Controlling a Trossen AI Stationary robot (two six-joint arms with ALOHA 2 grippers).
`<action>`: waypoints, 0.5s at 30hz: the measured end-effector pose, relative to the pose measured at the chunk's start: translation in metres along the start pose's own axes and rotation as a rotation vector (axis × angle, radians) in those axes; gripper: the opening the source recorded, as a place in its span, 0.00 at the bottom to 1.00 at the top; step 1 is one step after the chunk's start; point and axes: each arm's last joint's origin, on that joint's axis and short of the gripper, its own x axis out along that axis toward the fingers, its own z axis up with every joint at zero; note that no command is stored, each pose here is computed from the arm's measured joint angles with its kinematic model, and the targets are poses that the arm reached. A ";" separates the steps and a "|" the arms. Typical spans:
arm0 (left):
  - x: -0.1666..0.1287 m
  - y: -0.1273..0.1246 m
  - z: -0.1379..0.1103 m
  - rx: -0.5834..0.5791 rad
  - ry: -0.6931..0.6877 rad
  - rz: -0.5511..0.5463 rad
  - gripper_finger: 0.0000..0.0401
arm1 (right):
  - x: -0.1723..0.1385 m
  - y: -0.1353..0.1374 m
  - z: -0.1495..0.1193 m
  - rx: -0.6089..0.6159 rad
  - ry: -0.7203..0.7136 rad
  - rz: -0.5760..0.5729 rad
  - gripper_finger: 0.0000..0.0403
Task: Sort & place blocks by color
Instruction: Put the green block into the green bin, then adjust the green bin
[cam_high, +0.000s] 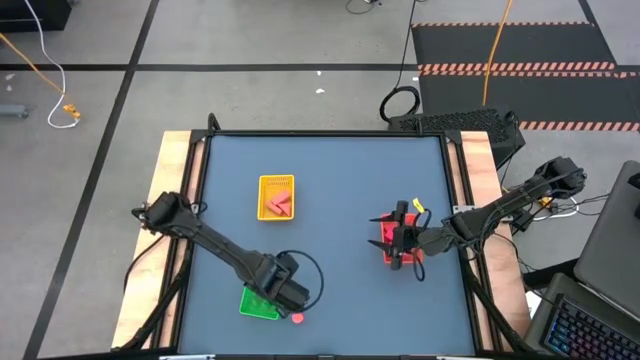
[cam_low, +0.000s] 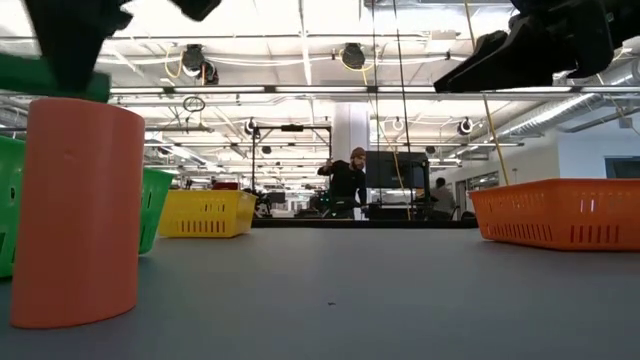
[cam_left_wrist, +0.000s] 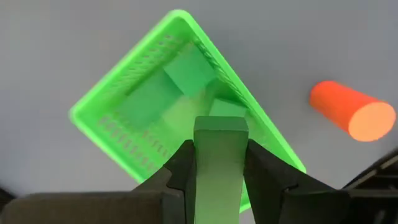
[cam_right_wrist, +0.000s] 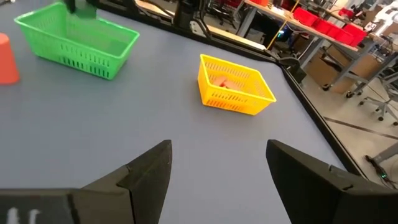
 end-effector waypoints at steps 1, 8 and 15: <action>0.004 0.000 -0.001 0.002 0.004 -0.002 0.24 | 0.000 0.000 0.000 0.003 -0.004 0.000 0.63; 0.028 0.012 -0.004 -0.055 0.031 0.098 0.24 | 0.000 0.000 0.002 0.010 -0.013 -0.001 0.63; 0.035 0.016 0.002 -0.080 0.044 0.101 0.61 | 0.000 0.000 0.001 0.008 -0.012 -0.001 0.63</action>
